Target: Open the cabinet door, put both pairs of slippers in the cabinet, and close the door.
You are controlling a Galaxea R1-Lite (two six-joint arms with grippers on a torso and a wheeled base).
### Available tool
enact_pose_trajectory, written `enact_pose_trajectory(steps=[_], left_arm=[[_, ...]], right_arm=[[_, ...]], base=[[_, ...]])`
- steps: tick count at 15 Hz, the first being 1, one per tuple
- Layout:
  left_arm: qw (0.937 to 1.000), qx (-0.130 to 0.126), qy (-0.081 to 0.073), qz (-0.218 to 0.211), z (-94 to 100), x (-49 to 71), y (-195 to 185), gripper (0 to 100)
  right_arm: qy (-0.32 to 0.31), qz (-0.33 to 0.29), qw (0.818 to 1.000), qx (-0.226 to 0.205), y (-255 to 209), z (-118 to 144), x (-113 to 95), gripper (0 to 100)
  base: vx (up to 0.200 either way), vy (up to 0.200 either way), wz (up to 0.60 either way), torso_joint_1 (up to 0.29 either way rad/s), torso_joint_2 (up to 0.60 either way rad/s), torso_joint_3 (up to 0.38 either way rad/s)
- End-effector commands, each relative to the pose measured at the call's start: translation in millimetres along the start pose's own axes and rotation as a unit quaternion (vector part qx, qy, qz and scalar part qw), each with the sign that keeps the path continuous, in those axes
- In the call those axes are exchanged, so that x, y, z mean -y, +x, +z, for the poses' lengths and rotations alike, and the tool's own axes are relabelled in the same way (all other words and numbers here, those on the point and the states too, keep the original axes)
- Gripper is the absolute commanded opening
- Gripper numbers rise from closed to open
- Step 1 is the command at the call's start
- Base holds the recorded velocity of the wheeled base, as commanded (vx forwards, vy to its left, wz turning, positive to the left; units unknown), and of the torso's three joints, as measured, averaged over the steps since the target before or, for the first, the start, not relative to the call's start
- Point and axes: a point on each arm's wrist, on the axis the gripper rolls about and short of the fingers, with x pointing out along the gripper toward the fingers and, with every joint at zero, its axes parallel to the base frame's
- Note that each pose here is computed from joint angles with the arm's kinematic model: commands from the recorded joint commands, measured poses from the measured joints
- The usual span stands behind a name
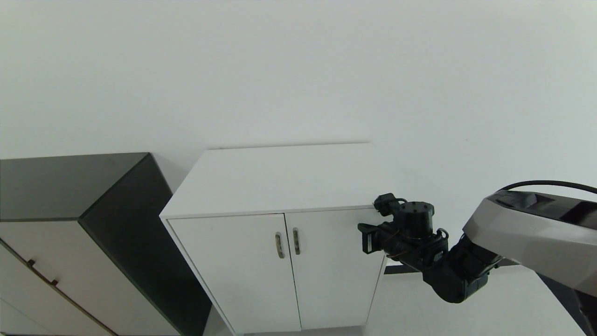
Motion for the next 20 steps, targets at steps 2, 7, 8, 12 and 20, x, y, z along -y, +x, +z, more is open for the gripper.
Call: enact_pose_trajectory(steps=[2, 7, 8, 12, 20], left_arm=[[1.0, 0.0, 0.0, 0.0, 0.0, 0.0, 0.0, 0], [1.0, 0.0, 0.0, 0.0, 0.0, 0.0, 0.0, 0], [1.0, 0.0, 0.0, 0.0, 0.0, 0.0, 0.0, 0], [1.0, 0.0, 0.001, 0.0, 0.0, 0.0, 0.0, 0], [1.0, 0.0, 0.001, 0.0, 0.0, 0.0, 0.0, 0]], right_arm=[[0.0, 0.0, 1.0, -0.001, 0.1, -0.8, -0.1, 0], [0.0, 0.001, 1.0, 0.006, -4.4, 1.7, -0.5, 0], [-0.002, 0.003, 1.0, 0.014, -8.5, 1.7, -1.9, 0], [-0.006, 0.017, 0.999, 0.034, -40.0, 20.3, -15.3, 0], [-0.001, -0.068, 0.997, 0.029, -162.8, 18.9, -9.4, 0]], base=[[0.0, 0.0, 0.0, 0.0, 0.0, 0.0], [0.0, 0.0, 0.0, 0.0, 0.0, 0.0], [0.0, 0.0, 0.0, 0.0, 0.0, 0.0], [0.0, 0.0, 0.0, 0.0, 0.0, 0.0], [0.0, 0.0, 0.0, 0.0, 0.0, 0.0]])
